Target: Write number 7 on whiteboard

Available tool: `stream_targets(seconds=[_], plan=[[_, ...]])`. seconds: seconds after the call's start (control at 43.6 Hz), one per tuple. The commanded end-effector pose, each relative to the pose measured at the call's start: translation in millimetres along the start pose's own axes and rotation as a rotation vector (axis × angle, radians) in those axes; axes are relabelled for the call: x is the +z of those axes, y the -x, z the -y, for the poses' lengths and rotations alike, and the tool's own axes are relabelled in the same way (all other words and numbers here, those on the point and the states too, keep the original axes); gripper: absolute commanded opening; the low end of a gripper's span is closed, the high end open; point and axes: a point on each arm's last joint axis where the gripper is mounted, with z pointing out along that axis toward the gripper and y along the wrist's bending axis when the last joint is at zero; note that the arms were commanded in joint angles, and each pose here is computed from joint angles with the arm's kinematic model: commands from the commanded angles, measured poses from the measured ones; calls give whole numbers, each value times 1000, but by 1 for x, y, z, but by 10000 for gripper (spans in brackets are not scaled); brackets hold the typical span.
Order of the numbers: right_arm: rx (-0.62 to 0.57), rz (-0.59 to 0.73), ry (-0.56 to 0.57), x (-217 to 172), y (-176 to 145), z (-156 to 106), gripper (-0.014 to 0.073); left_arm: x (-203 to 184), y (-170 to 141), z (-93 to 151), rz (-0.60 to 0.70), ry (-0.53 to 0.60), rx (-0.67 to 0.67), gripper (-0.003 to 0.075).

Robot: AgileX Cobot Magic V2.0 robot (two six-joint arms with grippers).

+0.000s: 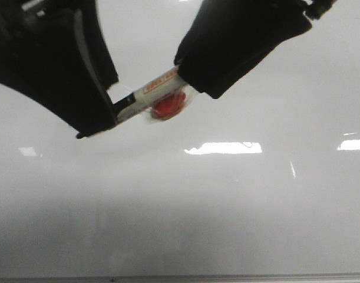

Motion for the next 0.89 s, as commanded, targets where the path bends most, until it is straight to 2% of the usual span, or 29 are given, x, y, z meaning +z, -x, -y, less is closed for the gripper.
stream_targets(seconds=[0.0,0.046,0.137,0.206,0.275,0.367,0.55,0.871], plan=[[55,49,-140,-32,8,6,-66,-45,-4,-5,118,105,-76,512],[108,29,-201,-43,2,9,-66,-59,-12,-7,147,145,-137,512],[287,20,-313,-66,-10,16,-66,-84,-29,-9,196,223,-251,512],[481,65,-376,-79,-21,19,-66,-97,-43,-7,231,278,-331,512],[580,139,-453,-84,-33,19,-66,-103,-54,-5,269,314,-391,512],[585,219,-488,-81,-35,19,-66,-107,-63,1,297,354,-410,512],[454,273,-504,-72,-15,27,-66,-108,-63,1,320,367,-411,512],[473,292,-507,-57,15,67,-66,-102,-62,-3,304,354,-418,512]])
